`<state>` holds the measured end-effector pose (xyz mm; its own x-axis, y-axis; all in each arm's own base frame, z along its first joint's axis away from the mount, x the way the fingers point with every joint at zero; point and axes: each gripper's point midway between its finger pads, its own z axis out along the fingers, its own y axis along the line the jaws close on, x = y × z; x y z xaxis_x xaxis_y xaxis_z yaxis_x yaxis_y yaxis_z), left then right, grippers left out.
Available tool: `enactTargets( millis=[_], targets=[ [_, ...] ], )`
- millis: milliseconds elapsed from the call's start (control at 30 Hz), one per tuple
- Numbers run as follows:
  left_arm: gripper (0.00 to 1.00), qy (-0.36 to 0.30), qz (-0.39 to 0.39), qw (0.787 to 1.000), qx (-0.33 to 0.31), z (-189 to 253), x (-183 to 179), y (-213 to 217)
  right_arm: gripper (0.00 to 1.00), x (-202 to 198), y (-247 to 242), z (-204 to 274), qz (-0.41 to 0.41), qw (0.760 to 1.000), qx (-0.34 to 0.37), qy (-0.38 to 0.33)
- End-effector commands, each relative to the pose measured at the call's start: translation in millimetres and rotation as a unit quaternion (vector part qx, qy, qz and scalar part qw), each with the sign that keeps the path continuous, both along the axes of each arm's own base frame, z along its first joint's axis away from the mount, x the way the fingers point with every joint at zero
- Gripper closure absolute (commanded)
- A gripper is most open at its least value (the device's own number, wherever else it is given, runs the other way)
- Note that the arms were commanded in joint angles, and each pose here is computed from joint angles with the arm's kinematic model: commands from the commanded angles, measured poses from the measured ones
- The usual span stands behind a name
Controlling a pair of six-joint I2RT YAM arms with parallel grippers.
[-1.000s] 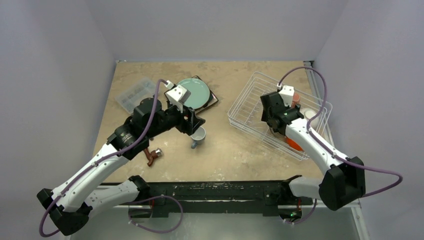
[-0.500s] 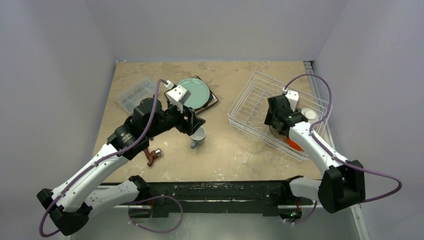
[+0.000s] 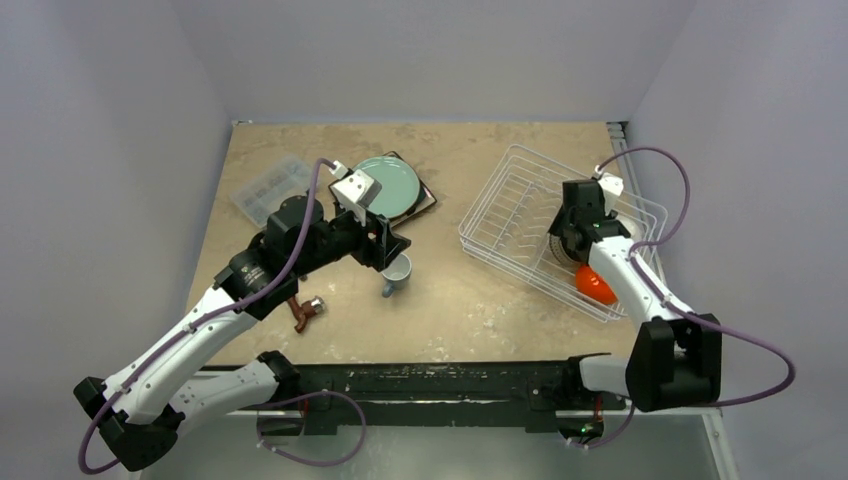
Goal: Load the mixed dishes into the dish rack
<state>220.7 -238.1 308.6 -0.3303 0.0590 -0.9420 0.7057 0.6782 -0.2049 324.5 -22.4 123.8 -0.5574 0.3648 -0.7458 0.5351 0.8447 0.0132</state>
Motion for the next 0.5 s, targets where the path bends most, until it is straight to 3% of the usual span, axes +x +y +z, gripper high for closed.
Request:
enactTargets(
  millis=[0,333,467],
  targets=[
    [0.34,-0.021,-0.001,1.000,-0.017,14,2,0,0.46,4,-18,-4,-0.018,1.000,-0.019,0.018],
    [0.34,-0.022,0.000,1.000,-0.016,15,3,0,0.45,18,3,19,0.045,0.999,0.014,0.004],
    [0.34,-0.024,-0.001,1.000,-0.017,16,3,0,0.34,9,24,36,0.108,0.993,0.043,-0.032]
  ],
)
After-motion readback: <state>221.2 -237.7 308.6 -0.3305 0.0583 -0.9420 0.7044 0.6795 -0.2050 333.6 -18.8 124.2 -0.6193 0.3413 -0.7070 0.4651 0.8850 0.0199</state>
